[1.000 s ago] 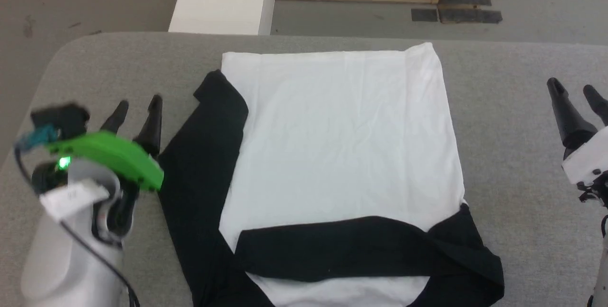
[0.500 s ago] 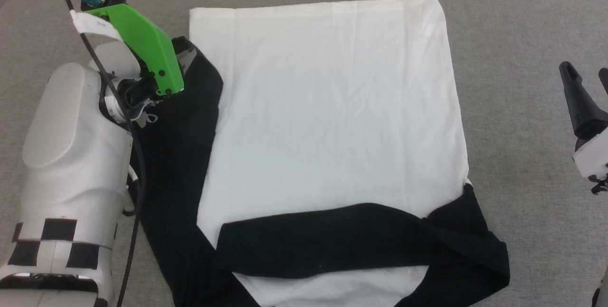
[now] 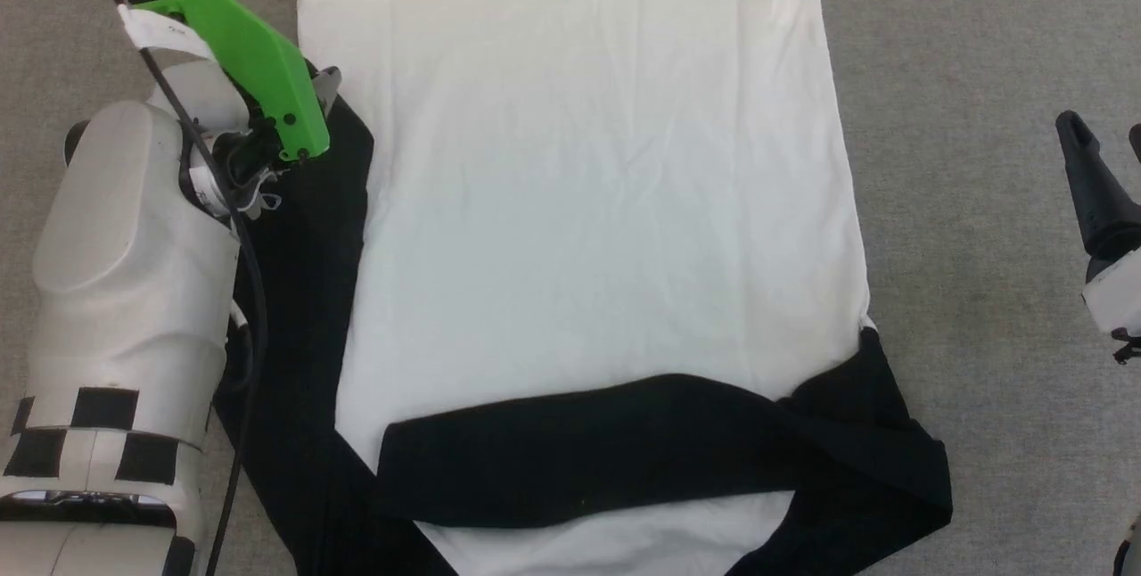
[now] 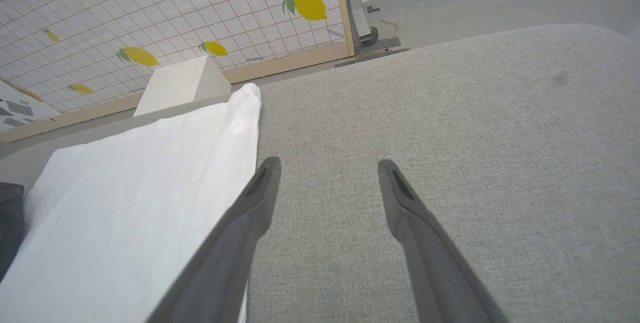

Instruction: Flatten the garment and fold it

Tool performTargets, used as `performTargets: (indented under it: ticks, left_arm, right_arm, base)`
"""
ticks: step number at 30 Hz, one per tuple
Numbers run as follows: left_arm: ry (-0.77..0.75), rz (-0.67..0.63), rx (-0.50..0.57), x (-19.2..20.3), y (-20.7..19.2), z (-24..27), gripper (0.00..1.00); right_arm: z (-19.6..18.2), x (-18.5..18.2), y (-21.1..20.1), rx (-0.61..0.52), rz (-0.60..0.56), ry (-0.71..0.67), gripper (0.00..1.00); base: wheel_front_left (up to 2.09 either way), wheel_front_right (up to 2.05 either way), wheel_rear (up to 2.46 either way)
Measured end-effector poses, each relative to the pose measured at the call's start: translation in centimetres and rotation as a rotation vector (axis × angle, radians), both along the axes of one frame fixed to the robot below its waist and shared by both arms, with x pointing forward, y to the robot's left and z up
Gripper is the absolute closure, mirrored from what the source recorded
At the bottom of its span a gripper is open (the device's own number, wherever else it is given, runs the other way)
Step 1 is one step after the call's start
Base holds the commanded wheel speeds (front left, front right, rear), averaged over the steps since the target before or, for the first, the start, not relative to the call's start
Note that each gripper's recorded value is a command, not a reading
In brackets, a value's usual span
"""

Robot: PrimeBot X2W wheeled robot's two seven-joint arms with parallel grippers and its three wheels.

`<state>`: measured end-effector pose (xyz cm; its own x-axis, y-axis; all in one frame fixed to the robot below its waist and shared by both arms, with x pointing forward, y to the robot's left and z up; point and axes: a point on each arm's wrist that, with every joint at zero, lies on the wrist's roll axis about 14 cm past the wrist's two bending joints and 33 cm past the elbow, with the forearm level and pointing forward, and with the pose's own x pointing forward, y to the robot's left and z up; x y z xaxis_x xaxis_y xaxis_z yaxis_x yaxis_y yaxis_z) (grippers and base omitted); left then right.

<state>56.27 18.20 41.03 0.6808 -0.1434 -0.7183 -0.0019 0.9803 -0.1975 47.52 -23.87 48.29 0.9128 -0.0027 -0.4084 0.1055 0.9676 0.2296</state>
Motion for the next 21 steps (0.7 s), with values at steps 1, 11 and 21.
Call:
performTargets:
  ticks: [1,11,21]
  left_arm:
    - [-0.002,0.003,0.012,0.0,0.2,-0.1,0.21]
    - [-0.083,0.033,-0.066,0.7,0.4,0.8,1.00]
    - [-0.266,0.111,-0.142,0.4,4.2,7.9,1.00]
  right_arm:
    - [-0.1,0.0,0.1,0.001,0.002,0.001,0.00]
    - [-0.5,0.8,1.2,0.016,0.029,0.006,0.00]
    - [1.1,0.4,1.8,0.041,0.037,-0.027,0.00]
  base:
    - [0.00,0.00,0.00]
    - [0.00,0.00,0.00]
    - [0.00,0.00,0.00]
